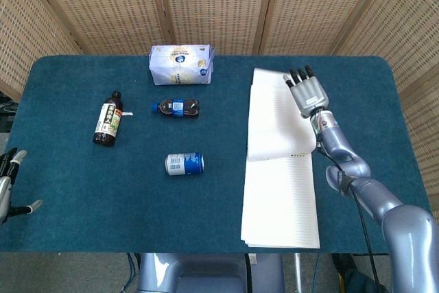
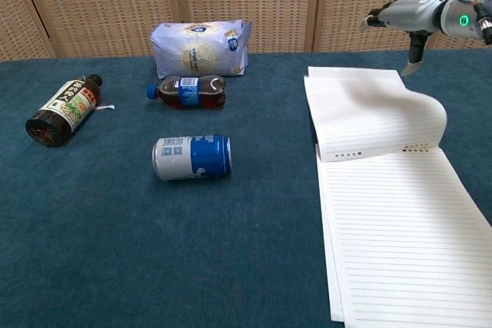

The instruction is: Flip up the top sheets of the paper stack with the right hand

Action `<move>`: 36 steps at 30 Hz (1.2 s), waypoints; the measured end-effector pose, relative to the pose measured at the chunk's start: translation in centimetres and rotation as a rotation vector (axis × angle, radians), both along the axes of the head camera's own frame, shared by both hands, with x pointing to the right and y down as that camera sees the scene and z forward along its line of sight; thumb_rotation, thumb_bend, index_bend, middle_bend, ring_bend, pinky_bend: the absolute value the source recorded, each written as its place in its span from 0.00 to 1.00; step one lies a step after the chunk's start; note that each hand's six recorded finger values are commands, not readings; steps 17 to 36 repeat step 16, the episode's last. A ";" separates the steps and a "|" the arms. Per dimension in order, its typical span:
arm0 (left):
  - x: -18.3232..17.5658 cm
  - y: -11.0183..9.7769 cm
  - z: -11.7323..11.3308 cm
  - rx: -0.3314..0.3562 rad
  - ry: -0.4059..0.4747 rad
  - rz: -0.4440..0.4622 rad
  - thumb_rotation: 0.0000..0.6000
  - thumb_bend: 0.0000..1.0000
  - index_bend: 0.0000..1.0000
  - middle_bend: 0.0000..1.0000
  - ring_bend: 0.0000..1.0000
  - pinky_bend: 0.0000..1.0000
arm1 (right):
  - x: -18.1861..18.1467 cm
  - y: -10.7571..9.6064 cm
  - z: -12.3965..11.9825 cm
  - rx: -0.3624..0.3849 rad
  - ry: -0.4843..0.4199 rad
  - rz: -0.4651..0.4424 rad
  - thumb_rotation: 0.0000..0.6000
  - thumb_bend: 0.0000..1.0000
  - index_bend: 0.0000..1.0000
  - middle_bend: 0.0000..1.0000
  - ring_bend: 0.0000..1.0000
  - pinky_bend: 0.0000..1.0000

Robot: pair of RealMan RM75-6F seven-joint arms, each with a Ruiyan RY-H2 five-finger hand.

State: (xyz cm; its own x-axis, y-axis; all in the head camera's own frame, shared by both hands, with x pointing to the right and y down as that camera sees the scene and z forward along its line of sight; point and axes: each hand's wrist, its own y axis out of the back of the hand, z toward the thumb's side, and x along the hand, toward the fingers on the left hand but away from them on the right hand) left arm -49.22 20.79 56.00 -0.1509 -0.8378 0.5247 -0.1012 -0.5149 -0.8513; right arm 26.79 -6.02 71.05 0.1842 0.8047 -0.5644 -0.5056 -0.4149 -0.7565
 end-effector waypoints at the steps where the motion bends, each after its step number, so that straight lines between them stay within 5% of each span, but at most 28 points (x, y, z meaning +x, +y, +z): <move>1: 0.0 0.0 0.0 0.001 0.002 0.000 1.00 0.00 0.00 0.00 0.00 0.00 | -0.1 -0.1 -0.2 0.014 -0.009 0.000 1.00 0.00 0.00 0.00 0.00 0.00; 10: 0.1 -0.1 -0.6 0.020 0.022 0.017 1.00 0.00 0.00 0.00 0.00 0.00 | -0.4 0.2 -3.4 0.165 -0.147 0.000 1.00 0.00 0.00 0.00 0.00 0.00; 16: 0.4 -0.1 -1.6 0.080 0.052 0.055 1.00 0.00 0.00 0.00 0.00 0.00 | 2.5 5.8 -6.5 0.181 -0.295 0.038 1.00 0.00 0.00 0.00 0.00 0.00; 36: 0.4 -0.1 -1.6 0.080 0.052 0.055 1.00 0.00 0.00 0.00 0.00 0.00 | 2.5 5.8 -6.5 0.181 -0.295 0.038 1.00 0.00 0.00 0.00 0.00 0.00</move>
